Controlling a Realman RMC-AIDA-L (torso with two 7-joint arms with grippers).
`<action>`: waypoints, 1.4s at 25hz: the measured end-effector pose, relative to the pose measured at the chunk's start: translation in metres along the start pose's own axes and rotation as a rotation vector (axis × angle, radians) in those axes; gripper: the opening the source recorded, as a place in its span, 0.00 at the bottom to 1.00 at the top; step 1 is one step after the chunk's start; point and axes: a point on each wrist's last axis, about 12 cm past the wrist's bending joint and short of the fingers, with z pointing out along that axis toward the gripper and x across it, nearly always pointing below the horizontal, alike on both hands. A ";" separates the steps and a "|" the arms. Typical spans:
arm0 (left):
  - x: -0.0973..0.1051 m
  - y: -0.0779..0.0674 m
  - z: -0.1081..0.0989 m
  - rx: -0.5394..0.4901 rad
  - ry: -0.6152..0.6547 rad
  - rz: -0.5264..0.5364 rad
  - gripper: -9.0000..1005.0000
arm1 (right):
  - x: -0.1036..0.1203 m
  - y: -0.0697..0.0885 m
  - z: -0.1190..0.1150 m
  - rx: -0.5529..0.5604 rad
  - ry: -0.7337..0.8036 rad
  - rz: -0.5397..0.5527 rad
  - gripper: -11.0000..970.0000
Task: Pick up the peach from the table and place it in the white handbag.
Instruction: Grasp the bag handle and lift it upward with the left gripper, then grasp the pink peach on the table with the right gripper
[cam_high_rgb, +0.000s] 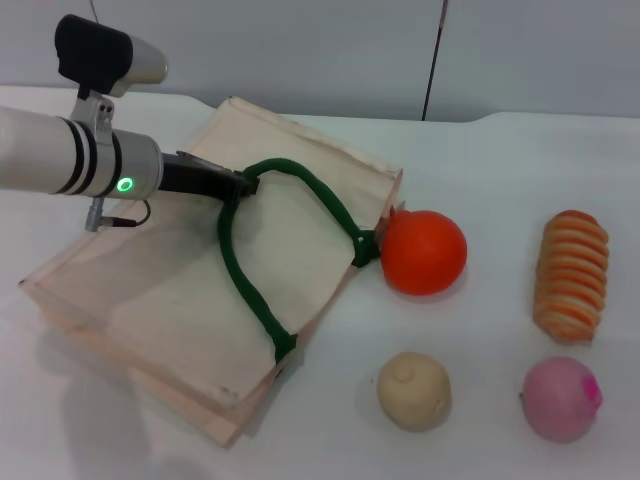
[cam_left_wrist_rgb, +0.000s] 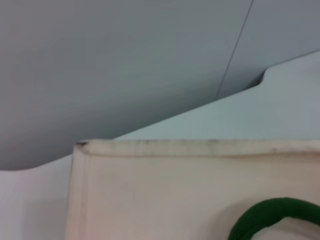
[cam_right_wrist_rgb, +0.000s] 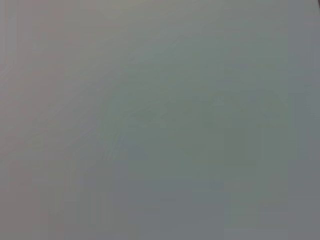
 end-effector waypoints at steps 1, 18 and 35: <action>-0.001 0.000 0.000 0.004 -0.006 -0.004 0.28 | 0.000 0.000 0.000 0.000 0.000 0.000 0.91; -0.030 0.011 -0.120 0.344 -0.480 0.050 0.13 | -0.001 -0.004 -0.001 0.010 -0.002 0.050 0.91; -0.051 0.019 -0.177 0.461 -0.547 -0.018 0.13 | -0.018 -0.010 0.015 -0.172 0.068 0.275 0.91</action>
